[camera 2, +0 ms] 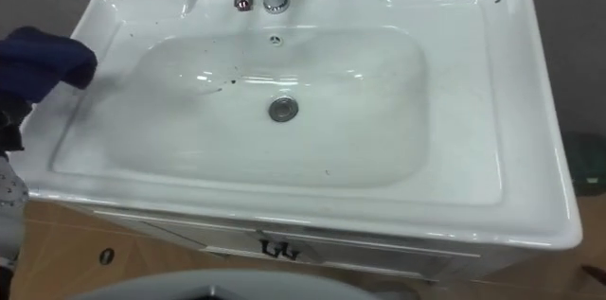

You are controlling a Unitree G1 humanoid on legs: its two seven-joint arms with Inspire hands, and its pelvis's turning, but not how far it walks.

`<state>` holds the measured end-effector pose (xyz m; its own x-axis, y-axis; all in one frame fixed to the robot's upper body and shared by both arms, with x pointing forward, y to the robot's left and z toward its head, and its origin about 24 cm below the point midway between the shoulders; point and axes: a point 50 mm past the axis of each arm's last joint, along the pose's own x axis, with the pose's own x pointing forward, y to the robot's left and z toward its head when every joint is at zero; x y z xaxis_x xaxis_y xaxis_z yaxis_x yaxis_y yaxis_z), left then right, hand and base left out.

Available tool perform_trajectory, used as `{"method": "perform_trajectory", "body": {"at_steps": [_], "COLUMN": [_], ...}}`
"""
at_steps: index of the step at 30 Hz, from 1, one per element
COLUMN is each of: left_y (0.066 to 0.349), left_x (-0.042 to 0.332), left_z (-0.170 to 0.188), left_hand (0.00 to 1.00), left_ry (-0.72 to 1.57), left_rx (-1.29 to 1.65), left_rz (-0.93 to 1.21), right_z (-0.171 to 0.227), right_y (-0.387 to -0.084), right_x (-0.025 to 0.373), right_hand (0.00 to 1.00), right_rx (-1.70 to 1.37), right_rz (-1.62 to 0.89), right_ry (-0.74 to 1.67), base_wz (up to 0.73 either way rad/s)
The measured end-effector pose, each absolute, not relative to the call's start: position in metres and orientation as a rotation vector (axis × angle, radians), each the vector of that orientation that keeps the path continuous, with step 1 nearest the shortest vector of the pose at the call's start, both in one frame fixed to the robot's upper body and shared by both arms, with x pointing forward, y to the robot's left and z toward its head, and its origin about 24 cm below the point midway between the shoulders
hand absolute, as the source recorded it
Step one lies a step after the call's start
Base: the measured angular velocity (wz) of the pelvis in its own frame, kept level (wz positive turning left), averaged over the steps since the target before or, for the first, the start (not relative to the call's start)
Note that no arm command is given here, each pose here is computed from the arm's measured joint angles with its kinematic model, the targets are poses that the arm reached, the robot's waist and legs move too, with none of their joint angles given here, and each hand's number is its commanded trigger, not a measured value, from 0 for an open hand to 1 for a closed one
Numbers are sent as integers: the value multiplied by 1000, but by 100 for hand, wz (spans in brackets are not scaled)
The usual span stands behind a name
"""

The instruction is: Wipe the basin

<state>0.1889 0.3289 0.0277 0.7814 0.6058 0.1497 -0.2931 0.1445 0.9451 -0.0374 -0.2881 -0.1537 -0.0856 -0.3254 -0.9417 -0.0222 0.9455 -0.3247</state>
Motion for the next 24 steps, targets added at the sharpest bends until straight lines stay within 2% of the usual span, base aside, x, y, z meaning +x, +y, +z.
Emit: {"method": "perform_trajectory", "body": {"at_steps": [24], "left_y": [332], "left_x": [183], "left_z": [24], "left_hand": [100], "left_ry": [336], "left_rx": [1279], "left_rz": [669], "right_z": [-153], "right_y": [-290], "right_x": [-33], "right_hand": [0], "right_rx": [-277], "right_rz": [-298], "right_ry": [1628], "base_wz": [2]}}
